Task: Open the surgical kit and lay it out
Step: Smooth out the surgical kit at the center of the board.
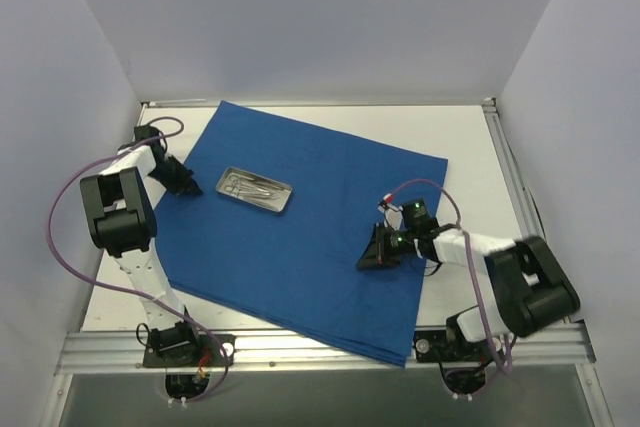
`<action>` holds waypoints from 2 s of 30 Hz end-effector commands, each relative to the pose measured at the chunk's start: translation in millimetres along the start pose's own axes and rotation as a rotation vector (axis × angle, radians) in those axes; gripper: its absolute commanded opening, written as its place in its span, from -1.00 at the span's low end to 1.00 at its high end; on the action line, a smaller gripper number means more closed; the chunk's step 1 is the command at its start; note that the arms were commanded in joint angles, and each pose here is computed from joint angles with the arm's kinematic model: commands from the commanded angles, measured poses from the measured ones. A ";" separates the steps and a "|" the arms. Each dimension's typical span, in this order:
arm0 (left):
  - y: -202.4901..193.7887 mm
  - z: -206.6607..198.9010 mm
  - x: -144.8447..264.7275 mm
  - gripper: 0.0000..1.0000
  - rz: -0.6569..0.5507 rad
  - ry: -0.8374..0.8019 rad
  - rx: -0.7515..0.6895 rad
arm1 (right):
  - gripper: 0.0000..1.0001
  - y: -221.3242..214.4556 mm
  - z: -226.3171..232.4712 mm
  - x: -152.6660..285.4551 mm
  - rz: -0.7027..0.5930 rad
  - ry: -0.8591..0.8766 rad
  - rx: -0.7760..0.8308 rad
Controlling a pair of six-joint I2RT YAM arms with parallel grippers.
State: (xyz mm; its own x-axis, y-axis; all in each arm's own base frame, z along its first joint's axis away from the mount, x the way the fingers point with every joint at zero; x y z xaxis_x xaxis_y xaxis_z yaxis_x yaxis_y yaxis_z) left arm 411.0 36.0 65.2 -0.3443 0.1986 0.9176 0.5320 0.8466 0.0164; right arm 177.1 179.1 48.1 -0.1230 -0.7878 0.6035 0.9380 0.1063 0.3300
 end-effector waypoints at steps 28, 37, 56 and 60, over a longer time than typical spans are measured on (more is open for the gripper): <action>17.2 -34.9 -22.6 -0.95 0.003 -0.017 -0.069 | -1.00 145.6 -99.3 26.0 -0.251 -0.298 -0.153; 15.8 -20.7 -33.5 -0.95 -0.004 0.049 -0.058 | -1.00 102.4 -161.2 128.1 -0.244 -0.915 -0.335; 14.9 -28.2 -25.0 -0.95 -0.013 0.024 -0.067 | -1.00 216.3 -158.8 101.8 -0.382 -0.539 -0.190; 15.2 -25.8 -28.7 -0.95 -0.010 0.030 -0.062 | -1.00 192.0 -183.4 102.4 -0.342 -0.616 -0.257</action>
State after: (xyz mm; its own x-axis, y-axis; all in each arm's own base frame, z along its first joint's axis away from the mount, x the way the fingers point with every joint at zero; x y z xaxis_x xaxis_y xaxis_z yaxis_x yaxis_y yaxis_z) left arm 457.1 28.4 65.2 -0.3720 0.2164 0.9027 0.5760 0.8164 0.0417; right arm 416.9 21.1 51.9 -0.5493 -0.3069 0.7772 0.8332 -0.2721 0.4814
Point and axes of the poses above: each gripper's point midway between its finger pads, its own x axis back along the fingers, its own z axis along the line the jaws close on, y = z × x, the point moved 5 cm from there along x, back along the fingers, and after that the axes turned 12 degrees about x, right-handed, at the moved point
